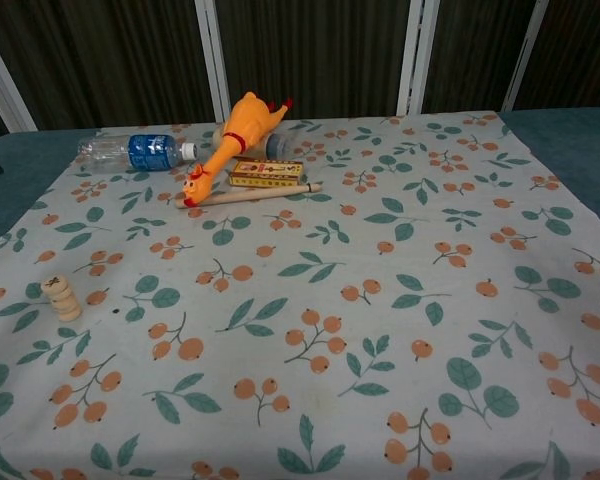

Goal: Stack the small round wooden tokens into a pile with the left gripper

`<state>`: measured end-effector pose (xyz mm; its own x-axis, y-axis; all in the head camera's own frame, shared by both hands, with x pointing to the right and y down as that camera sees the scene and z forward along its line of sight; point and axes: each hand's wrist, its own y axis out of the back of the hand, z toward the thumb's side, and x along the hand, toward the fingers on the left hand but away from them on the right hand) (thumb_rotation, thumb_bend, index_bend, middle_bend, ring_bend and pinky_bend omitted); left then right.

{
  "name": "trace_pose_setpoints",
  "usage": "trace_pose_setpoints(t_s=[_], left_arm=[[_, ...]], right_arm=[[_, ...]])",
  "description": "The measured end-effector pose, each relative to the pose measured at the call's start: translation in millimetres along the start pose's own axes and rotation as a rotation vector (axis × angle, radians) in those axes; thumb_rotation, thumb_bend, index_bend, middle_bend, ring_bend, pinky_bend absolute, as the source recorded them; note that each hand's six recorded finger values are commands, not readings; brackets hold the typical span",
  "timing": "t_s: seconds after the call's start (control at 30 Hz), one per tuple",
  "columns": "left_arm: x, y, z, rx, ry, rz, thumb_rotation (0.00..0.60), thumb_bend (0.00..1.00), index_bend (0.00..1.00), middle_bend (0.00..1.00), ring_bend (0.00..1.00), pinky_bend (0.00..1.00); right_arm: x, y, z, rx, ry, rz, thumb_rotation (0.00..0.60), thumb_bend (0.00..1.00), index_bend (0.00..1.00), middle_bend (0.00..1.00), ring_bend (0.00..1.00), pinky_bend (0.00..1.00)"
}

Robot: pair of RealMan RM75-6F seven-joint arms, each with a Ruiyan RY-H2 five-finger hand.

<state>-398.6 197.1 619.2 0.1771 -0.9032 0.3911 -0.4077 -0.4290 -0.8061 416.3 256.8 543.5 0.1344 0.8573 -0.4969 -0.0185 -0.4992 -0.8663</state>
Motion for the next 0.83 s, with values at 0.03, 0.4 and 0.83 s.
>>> trace_pose_setpoints(t_s=[0.03,0.4,0.83], left_arm=[[-7.6,5.5,-3.2,0.017,-0.008,0.018,0.6,0.41,0.16,0.09,0.0,0.0],[-47.8,10.2,-19.9,0.114,-0.048,-0.128,0.6,0.4,0.11,0.14,0.0,0.0],[-42.8,-0.9,-15.1,0.139,-0.068,-0.176,0.6,0.4,0.11,0.1,0.0,0.0]], right_arm=[[-0.3,-1.3,0.1,0.006,-0.003,0.006,0.6,0.13,0.0,0.0,0.0,0.0],[2.5,0.4,-0.8,0.006,-0.018,-0.001,0.6,0.13,0.0,0.0,0.0,0.0],[7.4,6.1,-4.7,-0.006,-0.027,-0.02,0.6,0.13,0.0,0.0,0.0,0.0]])
